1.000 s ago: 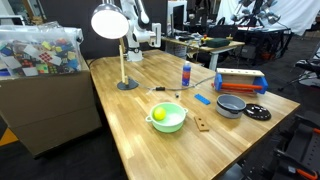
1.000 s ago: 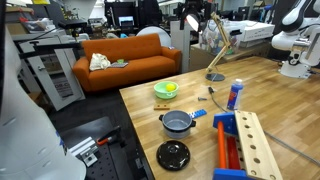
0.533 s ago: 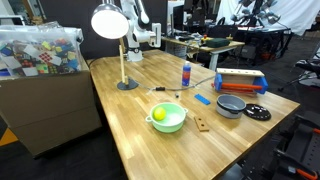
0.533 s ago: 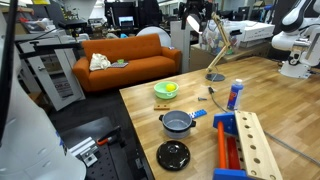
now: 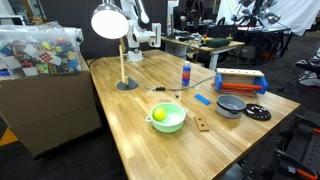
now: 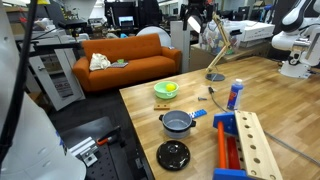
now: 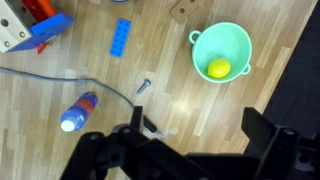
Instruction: Turn off the desk lamp
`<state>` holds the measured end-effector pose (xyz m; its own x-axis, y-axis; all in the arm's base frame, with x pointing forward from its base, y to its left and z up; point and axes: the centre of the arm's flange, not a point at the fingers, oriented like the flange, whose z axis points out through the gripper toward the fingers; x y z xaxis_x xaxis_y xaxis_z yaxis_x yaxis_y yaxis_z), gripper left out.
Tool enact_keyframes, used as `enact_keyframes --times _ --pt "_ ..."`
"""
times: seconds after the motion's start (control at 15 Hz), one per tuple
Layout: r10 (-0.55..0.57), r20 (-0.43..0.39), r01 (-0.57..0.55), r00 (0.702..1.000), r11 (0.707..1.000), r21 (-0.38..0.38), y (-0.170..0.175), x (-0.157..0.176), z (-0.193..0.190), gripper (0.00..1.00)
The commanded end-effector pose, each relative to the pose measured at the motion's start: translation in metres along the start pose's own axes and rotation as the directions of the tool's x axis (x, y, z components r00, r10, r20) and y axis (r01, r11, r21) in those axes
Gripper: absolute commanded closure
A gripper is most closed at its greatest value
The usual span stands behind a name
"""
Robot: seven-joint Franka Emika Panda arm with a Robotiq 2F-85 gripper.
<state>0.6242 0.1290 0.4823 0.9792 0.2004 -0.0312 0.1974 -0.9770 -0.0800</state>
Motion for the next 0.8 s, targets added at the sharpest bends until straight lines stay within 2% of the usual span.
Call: enact_keyframes --times 0.0,0.47,0.6,0.67,0.73 --pt "0.026 0.014 -0.026 1.0 0.999 0.023 0.0 0.037 0.008 0.0" --pt "0.127 0.034 -0.128 0.991 0.992 0.02 0.008 0.093 0.038 0.0" --pt "0.134 0.038 -0.135 0.99 0.991 0.021 0.009 0.097 0.038 0.0" --pt "0.117 0.015 -0.117 0.993 0.993 0.023 0.01 0.079 0.049 0.0" --pt "0.12 0.018 -0.12 0.993 0.992 0.024 0.01 0.081 0.047 0.0"
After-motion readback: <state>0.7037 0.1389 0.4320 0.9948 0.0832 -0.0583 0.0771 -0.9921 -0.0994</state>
